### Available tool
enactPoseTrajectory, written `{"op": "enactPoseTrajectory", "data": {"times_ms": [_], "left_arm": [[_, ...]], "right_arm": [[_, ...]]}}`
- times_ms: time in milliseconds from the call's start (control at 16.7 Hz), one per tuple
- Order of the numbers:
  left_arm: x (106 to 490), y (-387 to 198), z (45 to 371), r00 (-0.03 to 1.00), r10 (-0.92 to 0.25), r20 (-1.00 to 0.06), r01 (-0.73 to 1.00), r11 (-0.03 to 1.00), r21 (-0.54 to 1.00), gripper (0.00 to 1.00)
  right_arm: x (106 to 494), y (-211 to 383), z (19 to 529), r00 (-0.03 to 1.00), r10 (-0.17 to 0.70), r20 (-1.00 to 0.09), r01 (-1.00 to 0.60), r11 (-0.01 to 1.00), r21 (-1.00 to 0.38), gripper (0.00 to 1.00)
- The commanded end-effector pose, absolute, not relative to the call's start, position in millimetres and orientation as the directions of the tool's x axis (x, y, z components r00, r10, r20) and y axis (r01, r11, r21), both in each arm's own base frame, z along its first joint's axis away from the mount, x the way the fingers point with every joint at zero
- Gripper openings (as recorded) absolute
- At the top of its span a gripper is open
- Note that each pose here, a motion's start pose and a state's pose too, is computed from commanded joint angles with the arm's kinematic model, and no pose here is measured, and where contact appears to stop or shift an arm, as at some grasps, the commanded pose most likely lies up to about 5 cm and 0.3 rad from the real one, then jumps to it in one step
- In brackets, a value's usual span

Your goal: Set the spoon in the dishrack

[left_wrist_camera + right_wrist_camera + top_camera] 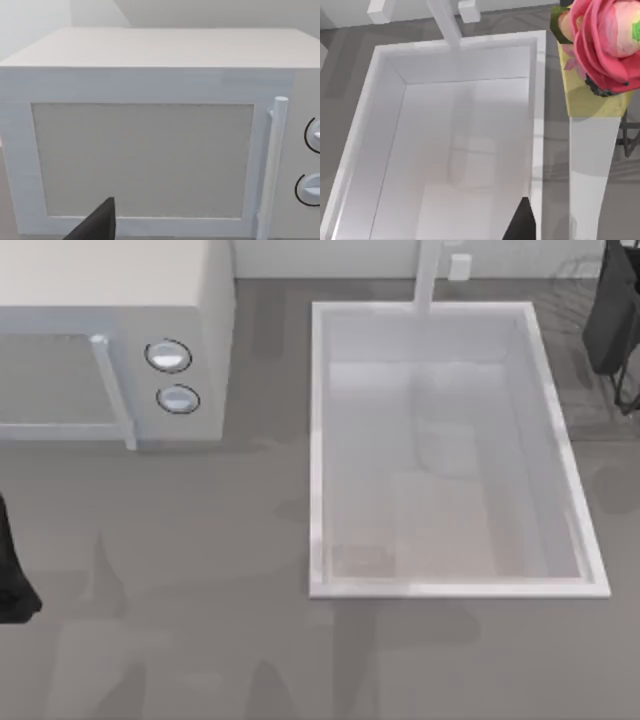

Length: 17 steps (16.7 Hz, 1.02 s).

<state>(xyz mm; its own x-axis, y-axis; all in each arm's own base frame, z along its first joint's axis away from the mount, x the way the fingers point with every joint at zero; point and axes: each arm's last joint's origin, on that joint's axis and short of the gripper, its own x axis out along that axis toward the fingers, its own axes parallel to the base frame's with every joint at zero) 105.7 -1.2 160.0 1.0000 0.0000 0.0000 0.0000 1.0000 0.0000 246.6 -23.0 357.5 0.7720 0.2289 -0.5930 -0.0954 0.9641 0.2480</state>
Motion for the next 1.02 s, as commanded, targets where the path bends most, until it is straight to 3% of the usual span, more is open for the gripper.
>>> {"op": "enactPoseTrajectory", "data": {"times_ms": [240,480,1020], "left_arm": [[105.7,-1.2,160.0,1.000,0.000,0.000,0.000,1.000,0.000,1.00],[105.7,-1.2,160.0,1.000,0.000,0.000,0.000,1.000,0.000,1.00],[105.7,-1.2,160.0,1.000,0.000,0.000,0.000,1.000,0.000,1.00]], "right_arm": [[222.5,-77.7,389.3,0.959,0.098,-0.267,-0.057,0.986,0.158,0.00],[188.0,-102.5,413.7,0.999,0.006,-0.046,-0.005,0.999,0.033,0.00],[183.6,-107.4,417.9,1.000,-0.008,-0.002,0.008,1.000,0.003,0.00]]}}
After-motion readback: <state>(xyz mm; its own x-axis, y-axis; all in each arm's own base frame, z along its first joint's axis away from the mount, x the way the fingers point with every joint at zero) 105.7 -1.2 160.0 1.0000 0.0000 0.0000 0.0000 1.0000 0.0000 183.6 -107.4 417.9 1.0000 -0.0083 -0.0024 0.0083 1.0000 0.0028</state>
